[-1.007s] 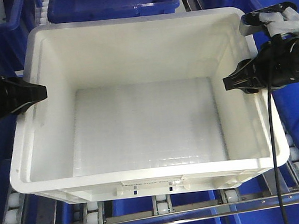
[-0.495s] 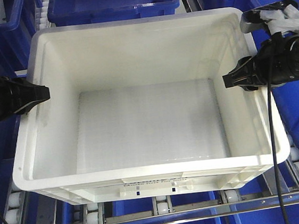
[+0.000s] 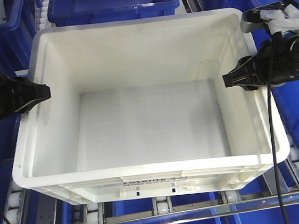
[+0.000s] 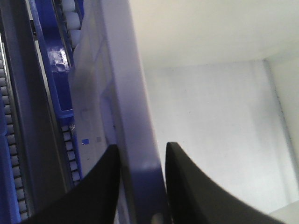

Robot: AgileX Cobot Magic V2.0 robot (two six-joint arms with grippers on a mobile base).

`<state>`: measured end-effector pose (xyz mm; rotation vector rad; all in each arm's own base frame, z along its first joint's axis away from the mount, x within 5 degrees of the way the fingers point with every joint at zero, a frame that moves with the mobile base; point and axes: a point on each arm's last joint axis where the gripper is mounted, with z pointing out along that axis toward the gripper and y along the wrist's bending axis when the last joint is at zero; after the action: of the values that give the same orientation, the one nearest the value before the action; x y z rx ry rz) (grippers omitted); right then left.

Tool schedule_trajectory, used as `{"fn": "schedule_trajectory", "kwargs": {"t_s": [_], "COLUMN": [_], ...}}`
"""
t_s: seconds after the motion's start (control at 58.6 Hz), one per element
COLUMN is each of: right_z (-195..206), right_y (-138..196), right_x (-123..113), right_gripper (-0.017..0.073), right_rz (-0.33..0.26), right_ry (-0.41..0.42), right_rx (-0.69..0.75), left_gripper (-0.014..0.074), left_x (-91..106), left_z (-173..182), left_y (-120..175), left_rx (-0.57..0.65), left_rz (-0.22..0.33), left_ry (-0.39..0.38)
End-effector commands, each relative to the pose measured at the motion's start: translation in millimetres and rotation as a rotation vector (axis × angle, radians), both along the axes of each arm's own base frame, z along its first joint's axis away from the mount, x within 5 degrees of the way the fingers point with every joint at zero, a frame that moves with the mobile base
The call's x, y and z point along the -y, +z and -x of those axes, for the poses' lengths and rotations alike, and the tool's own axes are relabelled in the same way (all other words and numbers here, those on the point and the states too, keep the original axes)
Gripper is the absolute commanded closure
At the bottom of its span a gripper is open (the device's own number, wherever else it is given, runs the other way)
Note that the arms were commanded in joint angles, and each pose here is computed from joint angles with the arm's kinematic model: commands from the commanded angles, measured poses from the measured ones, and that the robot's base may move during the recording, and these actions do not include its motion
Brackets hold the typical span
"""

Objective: Move bin from left to right shelf
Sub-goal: 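Lower the held tote onto the roller lane between the blue bins, then open both grippers and lift them off the tote's side rims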

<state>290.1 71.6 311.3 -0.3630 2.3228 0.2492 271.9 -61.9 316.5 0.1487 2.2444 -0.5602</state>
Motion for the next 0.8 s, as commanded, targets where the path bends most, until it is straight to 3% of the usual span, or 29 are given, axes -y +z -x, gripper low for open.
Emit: {"fn": "schedule_trajectory", "kwargs": {"t_s": [0.0,0.256,0.614,0.785], "right_z": [-3.9,-3.5,-4.0,-5.1], "right_y": [34.7,34.3,34.9,35.9], "right_x": [-9.5,-9.6,-9.4,-8.5], "right_gripper": [0.0559,0.0448,0.0051,-0.0053], "right_rz": [-0.152,-0.132,-0.132,-0.120], "right_ry": [-0.044,-0.026,-0.029,-0.030], "right_rx": [0.169,0.172,0.180,0.200], "left_gripper": [0.0593,0.0529,0.0321,0.0218], "left_x": [17.7,16.9,13.3,10.8], "left_z": [10.0,8.8,4.0,1.0], "left_y": [21.4,22.1,25.0,27.0], "left_rx": [0.016,0.030,0.085,0.118], "left_rz": [0.114,0.109,0.098,0.095], "left_ry": [-0.082,-0.072,-0.024,0.011]}}
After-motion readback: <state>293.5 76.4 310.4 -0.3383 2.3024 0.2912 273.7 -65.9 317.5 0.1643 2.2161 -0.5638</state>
